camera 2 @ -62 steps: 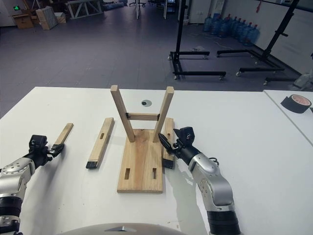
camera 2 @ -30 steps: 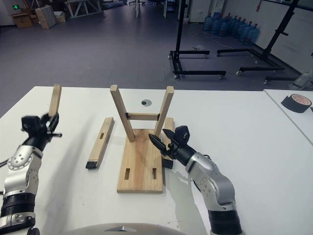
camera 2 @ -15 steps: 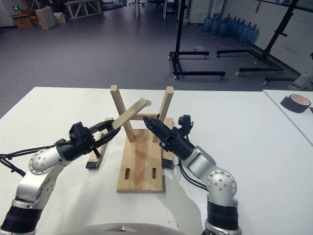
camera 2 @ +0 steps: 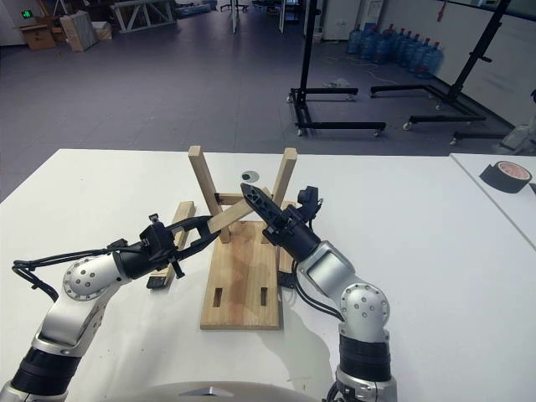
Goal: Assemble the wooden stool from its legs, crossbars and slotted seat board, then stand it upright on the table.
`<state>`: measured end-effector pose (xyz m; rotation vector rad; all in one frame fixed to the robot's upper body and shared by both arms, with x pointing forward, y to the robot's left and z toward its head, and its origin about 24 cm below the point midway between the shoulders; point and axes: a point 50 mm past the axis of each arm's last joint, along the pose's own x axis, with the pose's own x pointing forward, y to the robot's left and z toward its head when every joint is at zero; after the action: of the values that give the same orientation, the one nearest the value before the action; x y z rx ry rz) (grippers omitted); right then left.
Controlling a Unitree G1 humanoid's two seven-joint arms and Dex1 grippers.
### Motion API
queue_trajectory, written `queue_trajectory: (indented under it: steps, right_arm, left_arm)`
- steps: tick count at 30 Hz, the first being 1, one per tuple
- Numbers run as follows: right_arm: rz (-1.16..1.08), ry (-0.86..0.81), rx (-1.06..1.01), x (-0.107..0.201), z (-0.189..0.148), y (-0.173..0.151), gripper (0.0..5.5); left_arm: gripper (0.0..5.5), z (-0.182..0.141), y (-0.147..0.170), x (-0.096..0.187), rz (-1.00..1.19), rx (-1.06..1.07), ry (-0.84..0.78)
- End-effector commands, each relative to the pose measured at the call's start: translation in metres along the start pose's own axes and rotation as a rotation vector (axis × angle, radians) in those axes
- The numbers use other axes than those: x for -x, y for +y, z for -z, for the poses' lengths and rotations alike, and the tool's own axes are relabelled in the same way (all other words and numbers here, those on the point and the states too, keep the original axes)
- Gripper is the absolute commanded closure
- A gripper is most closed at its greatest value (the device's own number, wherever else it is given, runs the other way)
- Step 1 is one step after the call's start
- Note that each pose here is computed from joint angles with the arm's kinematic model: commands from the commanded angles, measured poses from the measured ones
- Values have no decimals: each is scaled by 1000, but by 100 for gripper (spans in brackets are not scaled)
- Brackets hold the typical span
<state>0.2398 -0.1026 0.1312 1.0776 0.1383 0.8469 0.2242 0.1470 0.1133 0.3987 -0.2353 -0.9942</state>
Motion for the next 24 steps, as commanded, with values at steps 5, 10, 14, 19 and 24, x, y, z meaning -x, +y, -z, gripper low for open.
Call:
queue_trajectory:
  steps: [5, 10, 14, 19, 24]
  right_arm:
    - [-8, 10, -5, -4, 0, 1, 436]
    - [-11, 0, -8, -4, -1, 1, 510]
    - [-9, -10, -2, -4, -3, 0, 510]
    - [18, -48, 36, -3, -9, -1, 510]
    - [60, -128, 88, 0, -24, -1, 510]
  left_arm:
    - [421, 2, 5, -5, -10, -25, 10]
    - [421, 2, 4, -6, -4, -23, 11]
    - [421, 2, 4, -7, -16, -14, 11]
    - [421, 6, 11, -6, -82, 8, 45]
    - [334, 5, 12, -4, -104, 9, 51]
